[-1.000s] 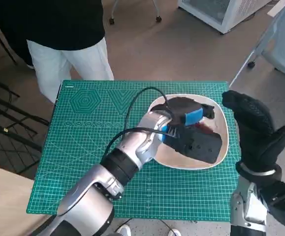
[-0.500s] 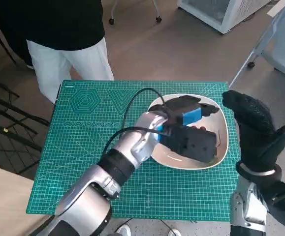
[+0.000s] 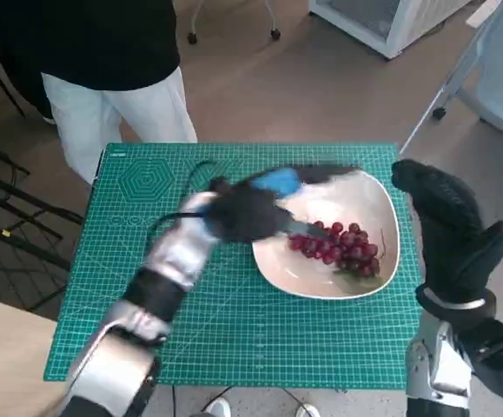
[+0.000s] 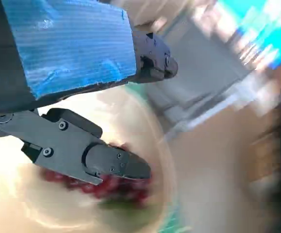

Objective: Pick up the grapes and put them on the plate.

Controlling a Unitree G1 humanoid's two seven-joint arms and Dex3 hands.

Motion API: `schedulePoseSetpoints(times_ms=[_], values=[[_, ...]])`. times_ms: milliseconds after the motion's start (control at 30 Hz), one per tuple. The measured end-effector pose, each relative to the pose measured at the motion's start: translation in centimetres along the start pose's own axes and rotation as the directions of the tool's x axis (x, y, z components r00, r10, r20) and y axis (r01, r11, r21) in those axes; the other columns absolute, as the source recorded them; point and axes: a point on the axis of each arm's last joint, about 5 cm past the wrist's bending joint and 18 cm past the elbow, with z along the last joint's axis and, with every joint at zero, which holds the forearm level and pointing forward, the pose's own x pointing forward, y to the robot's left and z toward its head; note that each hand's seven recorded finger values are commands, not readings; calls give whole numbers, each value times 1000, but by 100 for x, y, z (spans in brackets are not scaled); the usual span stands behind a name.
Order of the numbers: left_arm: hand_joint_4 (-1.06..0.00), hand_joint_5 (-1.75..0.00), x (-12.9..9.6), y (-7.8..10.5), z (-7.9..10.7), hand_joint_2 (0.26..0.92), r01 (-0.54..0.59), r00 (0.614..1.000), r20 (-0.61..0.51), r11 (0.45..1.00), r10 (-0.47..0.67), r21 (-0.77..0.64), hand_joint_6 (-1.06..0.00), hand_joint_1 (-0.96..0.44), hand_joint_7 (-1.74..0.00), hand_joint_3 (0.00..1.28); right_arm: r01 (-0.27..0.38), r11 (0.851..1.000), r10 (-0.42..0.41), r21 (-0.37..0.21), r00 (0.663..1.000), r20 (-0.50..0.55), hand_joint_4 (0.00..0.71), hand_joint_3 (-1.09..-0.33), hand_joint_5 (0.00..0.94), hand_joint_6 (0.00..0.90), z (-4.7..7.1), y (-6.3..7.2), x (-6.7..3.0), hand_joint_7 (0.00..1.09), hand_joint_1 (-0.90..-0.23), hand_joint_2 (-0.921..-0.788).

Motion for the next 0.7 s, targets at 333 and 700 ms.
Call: schedulePoseSetpoints(times_ms=[333, 700], values=[[-105, -9, -452, -91, -308, 921, -264, 915, 212, 907, 343, -327, -226, -467, -9, 277, -6, 1000, 6, 7, 1000, -1, 305, -572, 1, 111, -29, 20, 22, 348, -519, -921], [-132, -22, -732, -114, -423, 921, -325, 841, 280, 846, 463, -423, -233, -441, -26, 295, -25, 1000, 25, 12, 1000, 9, 303, -584, 0, 104, -53, 40, 64, 349, -520, -921]])
